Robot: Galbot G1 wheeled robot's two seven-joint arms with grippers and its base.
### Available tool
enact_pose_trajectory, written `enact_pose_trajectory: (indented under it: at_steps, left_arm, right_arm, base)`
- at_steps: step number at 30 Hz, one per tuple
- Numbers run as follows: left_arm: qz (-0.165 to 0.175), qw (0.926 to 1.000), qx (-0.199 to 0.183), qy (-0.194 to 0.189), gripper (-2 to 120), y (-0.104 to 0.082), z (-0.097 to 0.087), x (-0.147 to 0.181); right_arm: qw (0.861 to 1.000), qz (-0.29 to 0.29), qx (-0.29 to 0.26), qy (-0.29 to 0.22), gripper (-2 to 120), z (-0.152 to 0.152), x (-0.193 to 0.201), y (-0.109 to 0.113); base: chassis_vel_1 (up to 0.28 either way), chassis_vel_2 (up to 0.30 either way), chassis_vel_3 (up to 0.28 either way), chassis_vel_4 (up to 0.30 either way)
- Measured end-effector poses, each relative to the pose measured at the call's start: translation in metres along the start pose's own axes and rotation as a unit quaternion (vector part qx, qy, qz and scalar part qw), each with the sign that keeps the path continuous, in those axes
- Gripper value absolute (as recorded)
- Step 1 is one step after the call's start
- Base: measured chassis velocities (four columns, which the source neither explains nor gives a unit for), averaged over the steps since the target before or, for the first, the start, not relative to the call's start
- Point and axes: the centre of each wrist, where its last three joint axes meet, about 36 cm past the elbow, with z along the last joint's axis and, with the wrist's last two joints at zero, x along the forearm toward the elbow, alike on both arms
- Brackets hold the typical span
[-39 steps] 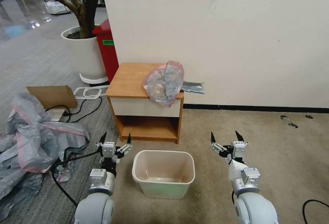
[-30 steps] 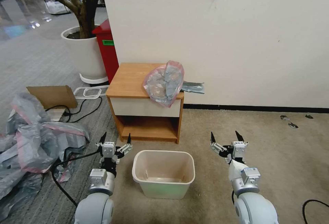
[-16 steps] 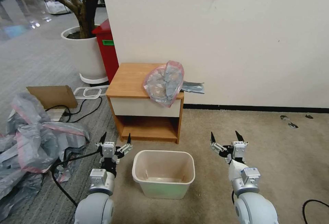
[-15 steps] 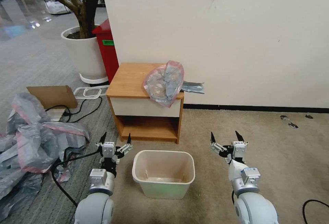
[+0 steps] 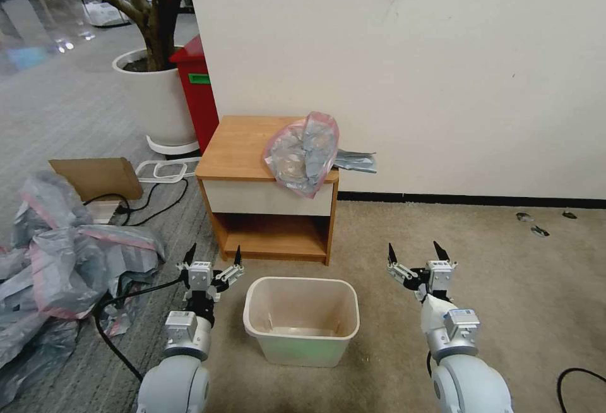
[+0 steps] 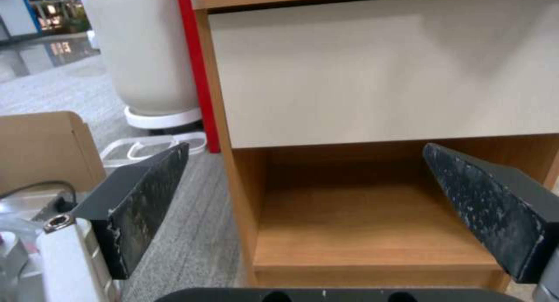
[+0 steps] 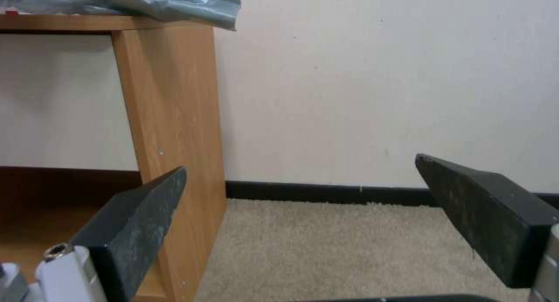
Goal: Pick up the garbage bag from the table and place it over the trash can.
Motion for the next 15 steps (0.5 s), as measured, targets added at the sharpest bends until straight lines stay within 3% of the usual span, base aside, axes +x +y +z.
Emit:
enact_pose_trajectory:
  at_steps: [5, 12, 15]
  left_arm:
    - [-0.002, 1.0000, 0.000, -0.001, 100, 0.002, -0.006, 0.005]
    - [-0.012, 0.9999, 0.000, -0.009, 100, 0.018, -0.055, 0.045]
    - [-0.012, 0.9999, -0.001, -0.010, 100, 0.019, -0.059, 0.048]
  right_arm:
    - [1.000, 0.004, -0.005, -0.005, 100, -0.007, 0.005, 0.002]
    - [0.998, 0.039, -0.048, -0.031, 100, -0.062, 0.041, 0.014]
    - [0.997, 0.043, -0.053, -0.033, 100, -0.068, 0.045, 0.015]
  base:
    - [0.000, 0.000, 0.000, 0.000]
    - [0.000, 0.000, 0.000, 0.000]
    - [0.000, 0.000, 0.000, 0.000]
